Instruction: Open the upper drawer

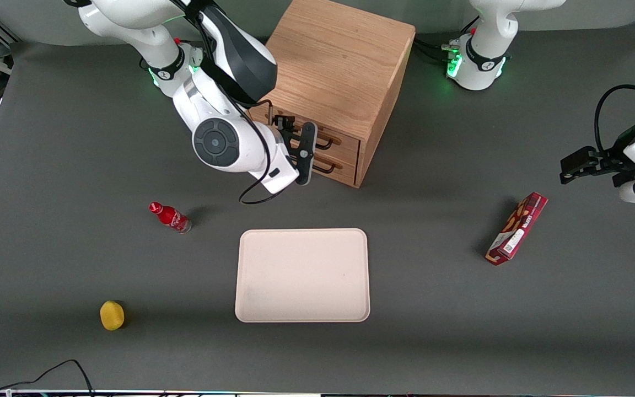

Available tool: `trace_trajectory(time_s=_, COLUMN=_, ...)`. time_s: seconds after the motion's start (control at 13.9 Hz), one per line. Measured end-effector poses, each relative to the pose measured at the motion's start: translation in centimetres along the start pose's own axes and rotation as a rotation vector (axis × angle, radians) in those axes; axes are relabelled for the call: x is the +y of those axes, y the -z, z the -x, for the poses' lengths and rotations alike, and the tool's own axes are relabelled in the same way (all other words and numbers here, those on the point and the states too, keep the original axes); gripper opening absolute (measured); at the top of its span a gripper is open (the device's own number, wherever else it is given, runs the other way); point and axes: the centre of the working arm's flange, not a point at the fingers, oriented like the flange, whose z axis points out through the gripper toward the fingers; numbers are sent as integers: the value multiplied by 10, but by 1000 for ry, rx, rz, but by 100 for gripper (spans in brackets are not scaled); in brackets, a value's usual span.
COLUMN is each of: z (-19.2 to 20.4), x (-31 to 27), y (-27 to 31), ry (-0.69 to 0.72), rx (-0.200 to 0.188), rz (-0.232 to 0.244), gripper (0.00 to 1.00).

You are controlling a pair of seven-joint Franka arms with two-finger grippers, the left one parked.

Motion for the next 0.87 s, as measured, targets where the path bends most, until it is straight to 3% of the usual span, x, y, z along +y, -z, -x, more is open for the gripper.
trace_trajectory(time_s=0.87, z=-13, x=-5, y=-34, ry=-2, rx=-16, rz=-1, gripper=100)
